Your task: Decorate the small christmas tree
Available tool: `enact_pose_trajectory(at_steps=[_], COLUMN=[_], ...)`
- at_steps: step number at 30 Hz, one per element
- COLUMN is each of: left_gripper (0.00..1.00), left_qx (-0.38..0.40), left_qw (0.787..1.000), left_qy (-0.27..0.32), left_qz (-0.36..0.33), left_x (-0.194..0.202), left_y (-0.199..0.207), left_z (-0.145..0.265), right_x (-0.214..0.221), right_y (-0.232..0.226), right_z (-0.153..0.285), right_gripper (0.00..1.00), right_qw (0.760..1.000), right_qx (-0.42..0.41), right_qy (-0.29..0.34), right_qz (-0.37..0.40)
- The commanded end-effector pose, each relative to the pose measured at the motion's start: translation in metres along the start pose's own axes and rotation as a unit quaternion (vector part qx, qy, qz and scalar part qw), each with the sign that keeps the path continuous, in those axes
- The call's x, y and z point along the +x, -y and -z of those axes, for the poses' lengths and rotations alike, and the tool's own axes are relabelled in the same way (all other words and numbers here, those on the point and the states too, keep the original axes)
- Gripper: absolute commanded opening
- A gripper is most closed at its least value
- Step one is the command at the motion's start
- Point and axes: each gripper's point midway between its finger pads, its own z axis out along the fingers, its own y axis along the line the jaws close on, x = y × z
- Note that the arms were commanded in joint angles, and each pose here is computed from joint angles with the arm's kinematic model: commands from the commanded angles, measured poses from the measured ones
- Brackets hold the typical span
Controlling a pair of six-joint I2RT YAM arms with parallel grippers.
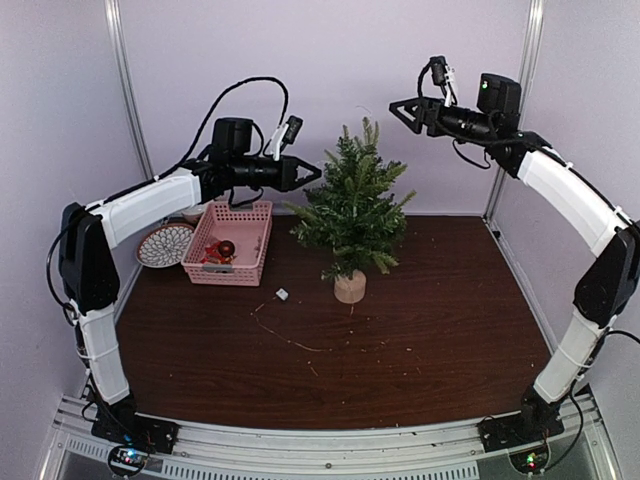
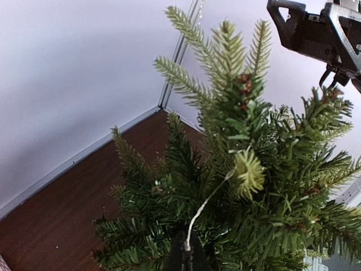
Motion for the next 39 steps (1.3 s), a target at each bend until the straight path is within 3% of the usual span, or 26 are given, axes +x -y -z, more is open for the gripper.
enact_pose_trajectory(at_steps=[1,22,39], left_gripper=[0.0,0.0,0.0], left_qx=[0.02,0.037,0.041], left_qw=[0.999,0.995,0.99], left_qy=[0.009,-0.012,-0.004], left_qz=[-0.039,-0.089,-0.134], left_x=[-0.014,-0.02,-0.038], left_y=[0.009,0.014,0.027], left_z=[-0.003,-0.007,-0.003], right_x=[-0.016,-0.005,-0.011], right_y=[0.018,0.035,0.023], right_z=[0.003,-0.055,-0.062], right_gripper=[0.66,0.48,0.43], right_qw=[0.998,0.999,0.999], right_qx=[0.055,0.003,-0.017], right_qy=[0.0,-0.042,-0.028], right_qz=[0.006,-0.034,-0.028])
